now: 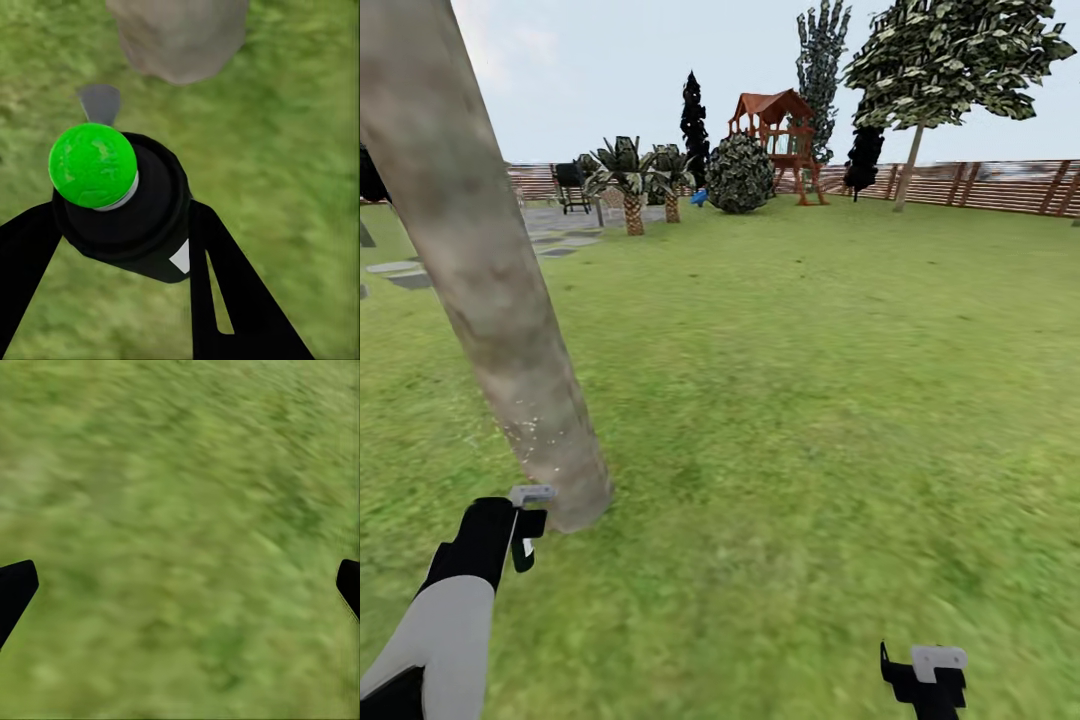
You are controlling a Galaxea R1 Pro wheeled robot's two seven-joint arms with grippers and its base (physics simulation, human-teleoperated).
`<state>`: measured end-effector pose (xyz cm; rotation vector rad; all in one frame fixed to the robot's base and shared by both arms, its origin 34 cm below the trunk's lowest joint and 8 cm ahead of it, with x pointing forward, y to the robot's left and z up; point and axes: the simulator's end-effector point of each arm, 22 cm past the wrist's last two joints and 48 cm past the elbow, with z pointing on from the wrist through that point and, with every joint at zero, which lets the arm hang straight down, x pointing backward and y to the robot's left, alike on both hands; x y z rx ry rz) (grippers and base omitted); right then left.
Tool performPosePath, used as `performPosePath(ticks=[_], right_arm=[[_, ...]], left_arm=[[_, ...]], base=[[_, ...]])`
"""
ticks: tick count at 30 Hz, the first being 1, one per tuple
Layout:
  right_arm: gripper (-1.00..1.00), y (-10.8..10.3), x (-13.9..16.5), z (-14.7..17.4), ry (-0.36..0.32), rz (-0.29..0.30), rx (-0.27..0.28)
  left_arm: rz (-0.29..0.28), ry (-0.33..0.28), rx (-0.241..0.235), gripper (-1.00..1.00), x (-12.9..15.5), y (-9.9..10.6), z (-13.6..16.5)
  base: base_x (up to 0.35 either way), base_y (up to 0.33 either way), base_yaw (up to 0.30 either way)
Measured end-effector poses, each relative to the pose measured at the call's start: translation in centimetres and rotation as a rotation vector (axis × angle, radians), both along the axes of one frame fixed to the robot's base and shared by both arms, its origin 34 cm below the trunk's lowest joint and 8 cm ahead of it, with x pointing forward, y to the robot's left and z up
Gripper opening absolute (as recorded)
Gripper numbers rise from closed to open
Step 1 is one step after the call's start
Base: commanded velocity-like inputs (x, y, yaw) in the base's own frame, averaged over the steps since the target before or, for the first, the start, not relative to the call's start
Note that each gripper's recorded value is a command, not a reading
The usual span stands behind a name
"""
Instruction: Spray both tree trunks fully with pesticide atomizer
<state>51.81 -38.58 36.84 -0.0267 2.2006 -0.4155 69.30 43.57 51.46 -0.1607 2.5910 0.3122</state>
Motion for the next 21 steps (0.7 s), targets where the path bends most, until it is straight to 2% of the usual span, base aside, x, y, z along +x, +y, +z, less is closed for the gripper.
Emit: performPosePath(ticks=[4,5,15,16,19,21], right_arm=[[1.00,0.0,0.0,0.0,0.000,0.000,0.000],[1.00,0.0,0.0,0.0,0.000,0.001,0.001],[1.00,0.0,0.0,0.0,0.001,0.000,0.000],[1.00,0.0,0.0,0.0,0.000,0.000,0.000],[1.00,0.0,0.0,0.0,0.001,0.000,0.000],[1.00,0.0,0.0,0.0,0.001,0.000,0.000]], left_arm=[[0.036,0.005,0.064,-1.00,-0.3,1.6,0.3],[0.040,0.005,0.068,-1.00,-0.3,1.6,0.3],[0.035,0.006,0.052,-1.00,-0.2,0.4,0.0],[0.035,0.006,0.051,-1.00,-0.2,0.4,0.0],[0.048,-0.020,0.010,-1.00,0.2,-0.2,0.0],[0.049,-0.022,0.008,-1.00,0.2,-0.2,0.0]], base=[[0.231,-0.257,0.263],[0.195,-0.257,0.275],[0.031,-0.273,0.277],[0.017,-0.277,0.191],[0.129,-0.277,0.033],[0.166,-0.277,0.003]])
